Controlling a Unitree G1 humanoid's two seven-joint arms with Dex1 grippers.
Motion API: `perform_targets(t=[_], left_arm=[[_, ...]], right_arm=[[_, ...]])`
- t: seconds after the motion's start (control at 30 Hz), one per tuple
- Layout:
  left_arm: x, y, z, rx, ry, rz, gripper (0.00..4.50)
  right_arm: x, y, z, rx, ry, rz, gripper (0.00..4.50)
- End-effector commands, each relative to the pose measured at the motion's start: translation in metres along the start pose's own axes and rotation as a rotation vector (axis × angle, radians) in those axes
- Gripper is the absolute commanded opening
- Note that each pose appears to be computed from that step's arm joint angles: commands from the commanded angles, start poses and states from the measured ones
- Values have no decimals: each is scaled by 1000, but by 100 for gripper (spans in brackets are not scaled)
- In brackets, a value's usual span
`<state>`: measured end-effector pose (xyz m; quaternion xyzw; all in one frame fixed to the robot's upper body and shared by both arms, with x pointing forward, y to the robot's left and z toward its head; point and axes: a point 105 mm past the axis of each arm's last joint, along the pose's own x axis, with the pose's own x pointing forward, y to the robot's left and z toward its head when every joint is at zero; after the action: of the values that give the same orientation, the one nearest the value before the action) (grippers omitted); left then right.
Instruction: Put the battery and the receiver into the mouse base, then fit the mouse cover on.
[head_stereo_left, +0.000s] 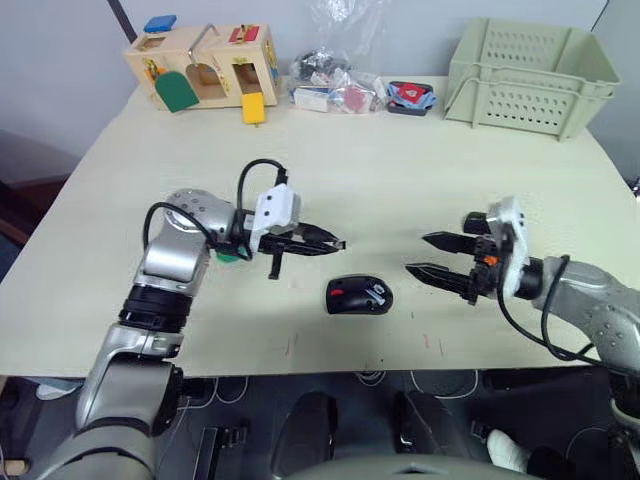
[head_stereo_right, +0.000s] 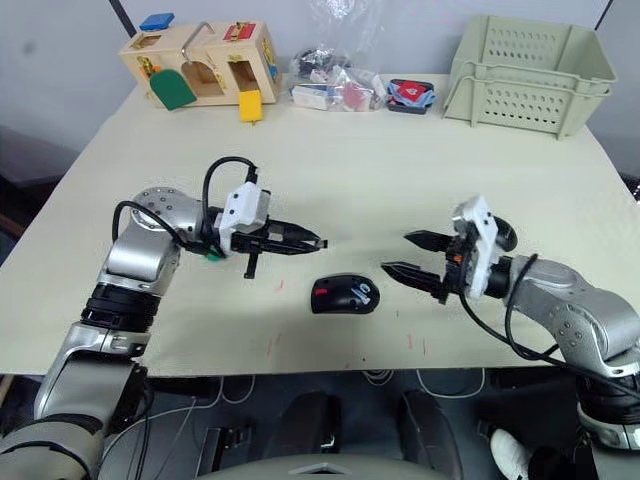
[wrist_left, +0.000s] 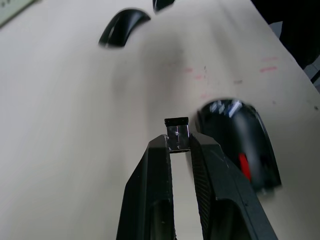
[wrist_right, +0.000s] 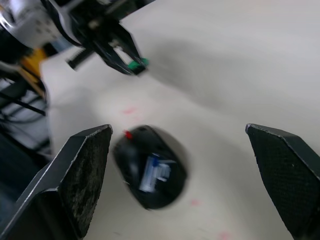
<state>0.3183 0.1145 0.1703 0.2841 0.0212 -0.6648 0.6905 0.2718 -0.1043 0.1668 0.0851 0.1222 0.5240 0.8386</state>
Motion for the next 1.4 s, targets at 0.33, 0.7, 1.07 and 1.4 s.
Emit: perform_targets(t=[0.33, 0.7, 1.07, 1.4], left_arm=[[19, 0, 37, 155, -58, -52, 4], [21, -8, 42, 186, -72, -99, 4], [21, -13, 38, 187, -63, -131, 4], [20, -12, 36, 187, -61, -122, 4]], right_arm=[[32, 15, 16, 475, 7, 68, 450], [45, 30, 15, 617, 52, 77, 450], [48, 31, 17, 633, 53, 79, 425], [47, 31, 15, 629, 67, 75, 4]])
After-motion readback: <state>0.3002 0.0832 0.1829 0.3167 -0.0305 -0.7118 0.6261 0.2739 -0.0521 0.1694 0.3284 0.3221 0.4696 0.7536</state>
